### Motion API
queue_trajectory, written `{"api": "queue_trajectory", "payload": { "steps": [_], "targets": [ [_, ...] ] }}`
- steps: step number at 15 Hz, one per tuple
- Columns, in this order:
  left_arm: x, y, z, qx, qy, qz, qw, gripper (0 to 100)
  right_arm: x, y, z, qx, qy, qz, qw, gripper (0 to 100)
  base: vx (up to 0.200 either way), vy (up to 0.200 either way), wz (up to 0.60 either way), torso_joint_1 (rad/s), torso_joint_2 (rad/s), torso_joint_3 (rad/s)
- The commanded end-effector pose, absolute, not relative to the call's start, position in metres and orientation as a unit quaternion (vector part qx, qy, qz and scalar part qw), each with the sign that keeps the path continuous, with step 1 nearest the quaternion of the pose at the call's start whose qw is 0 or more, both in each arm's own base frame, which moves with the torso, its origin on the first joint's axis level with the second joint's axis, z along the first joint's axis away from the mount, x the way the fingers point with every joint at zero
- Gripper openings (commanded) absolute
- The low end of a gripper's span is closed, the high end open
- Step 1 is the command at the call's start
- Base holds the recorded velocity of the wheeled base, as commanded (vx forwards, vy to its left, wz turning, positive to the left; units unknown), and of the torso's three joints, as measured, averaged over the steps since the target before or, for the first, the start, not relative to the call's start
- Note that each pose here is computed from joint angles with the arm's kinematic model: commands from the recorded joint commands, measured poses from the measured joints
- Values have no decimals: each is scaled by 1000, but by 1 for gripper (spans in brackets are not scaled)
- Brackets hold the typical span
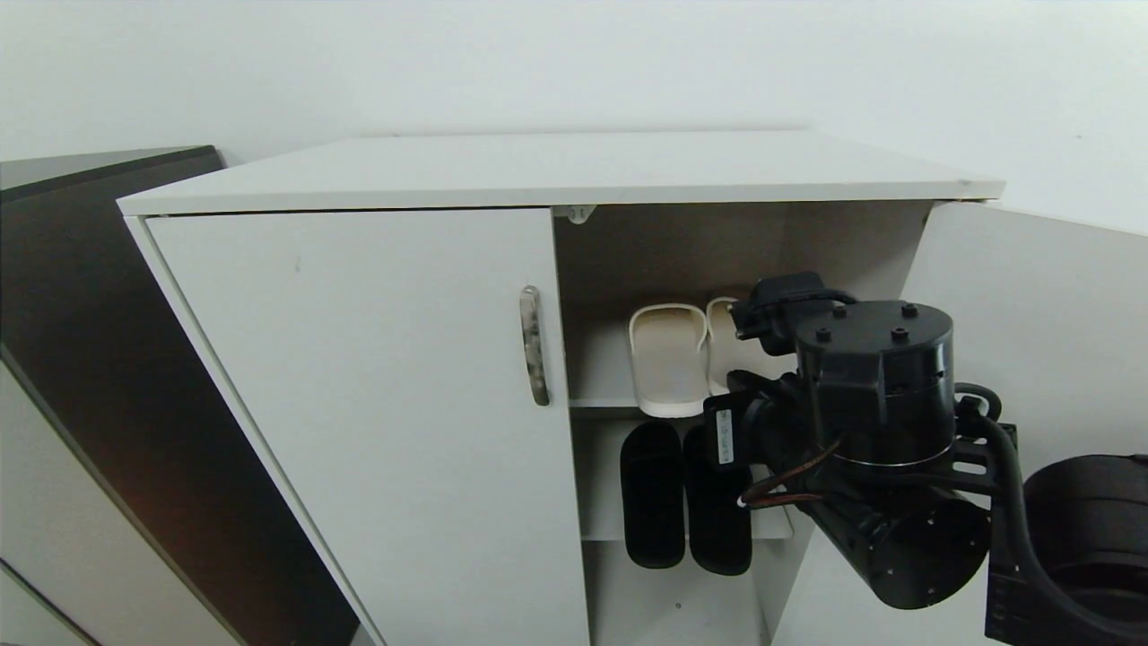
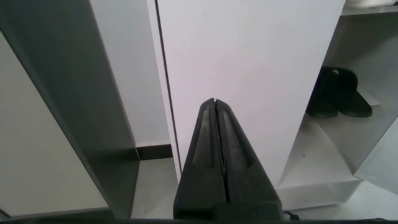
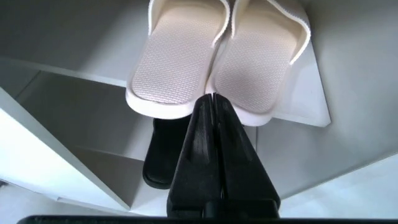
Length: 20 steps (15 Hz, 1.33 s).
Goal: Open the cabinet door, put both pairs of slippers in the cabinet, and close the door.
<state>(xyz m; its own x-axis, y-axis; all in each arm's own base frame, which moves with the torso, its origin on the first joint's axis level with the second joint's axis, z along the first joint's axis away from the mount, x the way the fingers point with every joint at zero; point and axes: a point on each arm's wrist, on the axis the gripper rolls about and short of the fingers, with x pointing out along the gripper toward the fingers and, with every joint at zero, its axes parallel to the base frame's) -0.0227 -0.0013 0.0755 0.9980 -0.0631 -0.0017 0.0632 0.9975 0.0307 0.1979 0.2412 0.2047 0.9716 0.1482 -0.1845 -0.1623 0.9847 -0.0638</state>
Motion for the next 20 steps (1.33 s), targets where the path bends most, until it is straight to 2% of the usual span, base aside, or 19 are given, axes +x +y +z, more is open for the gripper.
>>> {"api": "queue_trajectory", "payload": {
  "steps": [1, 20],
  "targets": [
    [-23, -1, 76, 15, 0, -31, 999, 0, 198, 242, 204, -40, 91, 81, 992, 0, 0, 0, 0, 0, 0, 0],
    [-23, -1, 76, 14, 0, -31, 999, 0, 195, 236, 186, -62, 119, 107, 985, 0, -200, 0, 0, 3, 2, 3]
  ]
}}
